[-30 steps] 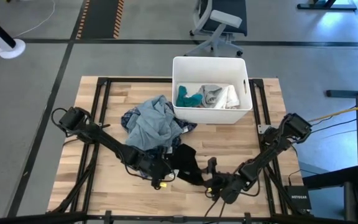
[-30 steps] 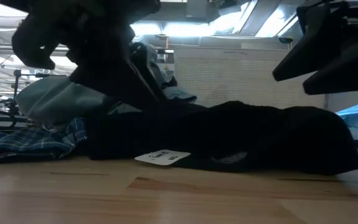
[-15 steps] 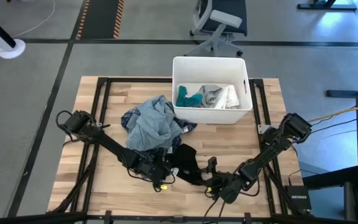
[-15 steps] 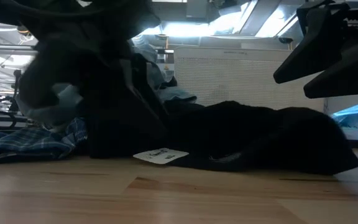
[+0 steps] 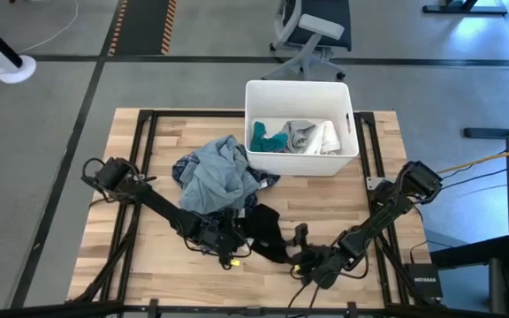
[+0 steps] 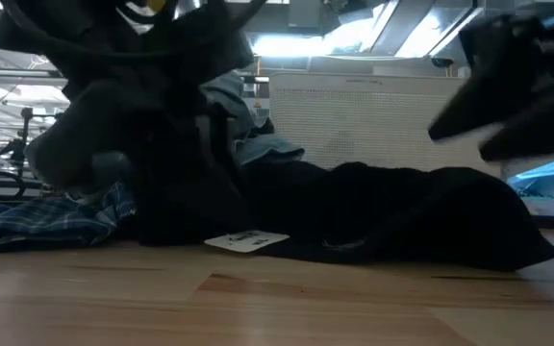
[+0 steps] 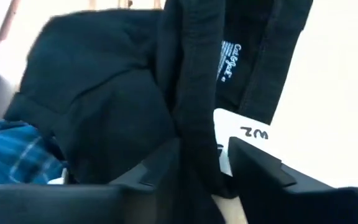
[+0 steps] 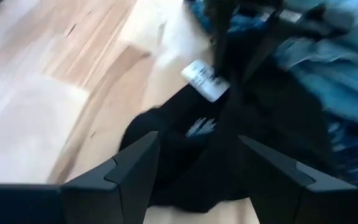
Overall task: Sort clothes
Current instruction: Put the black boxer into the white laundry bin
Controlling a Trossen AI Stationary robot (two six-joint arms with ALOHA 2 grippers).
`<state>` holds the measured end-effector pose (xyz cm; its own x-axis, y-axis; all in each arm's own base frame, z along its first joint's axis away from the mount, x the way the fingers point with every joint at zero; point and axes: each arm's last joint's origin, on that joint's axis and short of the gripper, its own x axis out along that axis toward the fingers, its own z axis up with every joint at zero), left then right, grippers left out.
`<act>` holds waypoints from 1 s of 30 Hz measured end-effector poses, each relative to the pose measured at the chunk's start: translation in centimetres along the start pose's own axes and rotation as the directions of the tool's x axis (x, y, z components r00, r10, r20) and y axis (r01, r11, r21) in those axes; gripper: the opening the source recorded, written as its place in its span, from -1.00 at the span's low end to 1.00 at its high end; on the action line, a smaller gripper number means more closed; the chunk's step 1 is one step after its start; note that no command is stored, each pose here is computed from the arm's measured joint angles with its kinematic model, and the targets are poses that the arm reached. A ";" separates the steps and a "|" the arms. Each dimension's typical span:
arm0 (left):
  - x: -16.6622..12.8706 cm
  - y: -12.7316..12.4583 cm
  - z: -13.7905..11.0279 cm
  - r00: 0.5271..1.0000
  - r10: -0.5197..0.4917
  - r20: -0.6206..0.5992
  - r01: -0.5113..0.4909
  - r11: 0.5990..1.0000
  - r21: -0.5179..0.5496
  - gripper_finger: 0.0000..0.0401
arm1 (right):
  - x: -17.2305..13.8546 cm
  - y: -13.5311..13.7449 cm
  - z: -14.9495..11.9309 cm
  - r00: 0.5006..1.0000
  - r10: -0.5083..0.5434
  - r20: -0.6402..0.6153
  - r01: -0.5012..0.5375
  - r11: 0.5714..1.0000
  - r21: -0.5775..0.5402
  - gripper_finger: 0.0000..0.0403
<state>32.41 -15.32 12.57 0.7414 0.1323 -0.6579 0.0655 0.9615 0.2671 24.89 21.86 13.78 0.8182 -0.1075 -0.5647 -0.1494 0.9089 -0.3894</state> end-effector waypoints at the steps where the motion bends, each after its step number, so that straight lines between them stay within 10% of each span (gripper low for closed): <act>1: 0.2 0.0 -0.1 1.000 0.000 -0.004 0.000 1.000 -0.002 -0.40 | 0.2 0.1 -0.2 1.000 0.013 -0.012 -0.013 1.000 0.005 0.15; 9: 0.3 -0.1 -0.2 1.000 0.003 -0.009 -0.003 1.000 -0.004 -0.96 | 0.4 -0.1 -1.6 0.989 0.050 -0.138 -0.036 0.994 0.099 0.15; 24: 0.4 0.3 -0.2 1.000 0.011 -0.013 -0.012 1.000 -0.021 -0.95 | 2.5 0.2 -2.6 0.977 0.110 -0.182 -0.075 0.979 0.189 0.13; 30: 0.4 0.3 -0.2 1.000 0.009 -0.015 -0.009 1.000 -0.016 -0.96 | 2.2 -0.2 -2.4 0.975 0.104 -0.198 -0.075 0.986 0.149 -0.30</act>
<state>32.57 -14.95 12.21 0.7318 0.1445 -0.6660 0.0479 0.9639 0.2618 25.34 20.50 10.86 0.6719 -0.0899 -0.7351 -0.1262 0.9642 -0.2333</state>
